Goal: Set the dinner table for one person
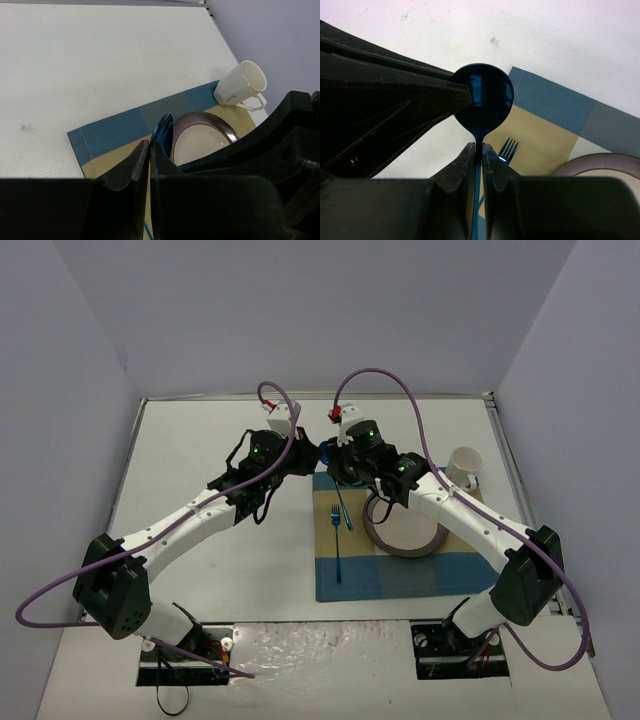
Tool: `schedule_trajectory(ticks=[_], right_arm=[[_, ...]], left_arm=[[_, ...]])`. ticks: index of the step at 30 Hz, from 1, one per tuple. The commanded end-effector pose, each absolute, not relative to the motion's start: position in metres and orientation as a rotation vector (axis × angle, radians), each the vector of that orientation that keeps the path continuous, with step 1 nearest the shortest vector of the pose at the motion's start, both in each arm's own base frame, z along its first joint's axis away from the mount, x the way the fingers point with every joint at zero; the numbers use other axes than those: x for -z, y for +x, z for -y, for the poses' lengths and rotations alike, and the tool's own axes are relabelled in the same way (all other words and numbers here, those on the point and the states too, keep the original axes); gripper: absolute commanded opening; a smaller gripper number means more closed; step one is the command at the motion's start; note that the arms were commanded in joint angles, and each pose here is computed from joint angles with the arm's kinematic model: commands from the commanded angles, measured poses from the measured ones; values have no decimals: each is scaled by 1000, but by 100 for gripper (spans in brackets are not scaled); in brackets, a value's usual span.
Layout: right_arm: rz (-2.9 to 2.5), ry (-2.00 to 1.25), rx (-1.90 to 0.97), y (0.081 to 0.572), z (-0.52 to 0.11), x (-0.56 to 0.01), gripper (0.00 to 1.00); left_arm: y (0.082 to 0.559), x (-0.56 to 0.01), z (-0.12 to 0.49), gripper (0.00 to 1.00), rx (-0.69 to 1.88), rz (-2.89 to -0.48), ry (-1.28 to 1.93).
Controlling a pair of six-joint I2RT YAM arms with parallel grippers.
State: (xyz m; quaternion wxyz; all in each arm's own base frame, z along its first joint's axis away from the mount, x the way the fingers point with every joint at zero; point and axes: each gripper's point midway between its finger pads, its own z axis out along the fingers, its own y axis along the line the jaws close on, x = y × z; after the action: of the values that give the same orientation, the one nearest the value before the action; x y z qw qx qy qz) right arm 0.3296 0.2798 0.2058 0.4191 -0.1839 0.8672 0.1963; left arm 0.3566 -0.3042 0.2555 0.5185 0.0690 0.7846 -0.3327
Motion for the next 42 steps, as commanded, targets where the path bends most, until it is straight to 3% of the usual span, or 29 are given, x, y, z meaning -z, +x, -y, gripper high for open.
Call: schedule_trajectory(ticks=[1, 5, 7, 9, 10, 12, 19, 31, 42], right_arm=[[-2061, -436, -509, 344, -290, -239, 0], [-2067, -442, -488, 344, -286, -235, 0], [-2072, -445, -477, 342, -283, -231, 0], [-2079, -446, -462, 340, -278, -227, 0], [-2075, -445, -462, 339, -276, -228, 0], [-2085, -433, -410, 337, -264, -220, 0], [-2126, -392, -315, 330, -212, -200, 0], [-2214, -288, -26, 333, -91, -192, 0], [-2335, -219, 132, 323, 7, -166, 0]], left_arm=[[356, -304, 314, 0, 869, -1733, 182], [355, -303, 318, 4, 878, -1741, 201], [355, -301, 319, 18, 877, -1752, 212], [354, -298, 316, 43, 865, -1768, 206], [353, -297, 315, 46, 862, -1775, 206], [352, -296, 308, 64, 829, -1785, 197], [345, -308, 265, 93, 703, -1799, 148], [329, -286, 138, 97, 383, -1930, 57], [311, -260, 92, 97, 184, -2032, 120]])
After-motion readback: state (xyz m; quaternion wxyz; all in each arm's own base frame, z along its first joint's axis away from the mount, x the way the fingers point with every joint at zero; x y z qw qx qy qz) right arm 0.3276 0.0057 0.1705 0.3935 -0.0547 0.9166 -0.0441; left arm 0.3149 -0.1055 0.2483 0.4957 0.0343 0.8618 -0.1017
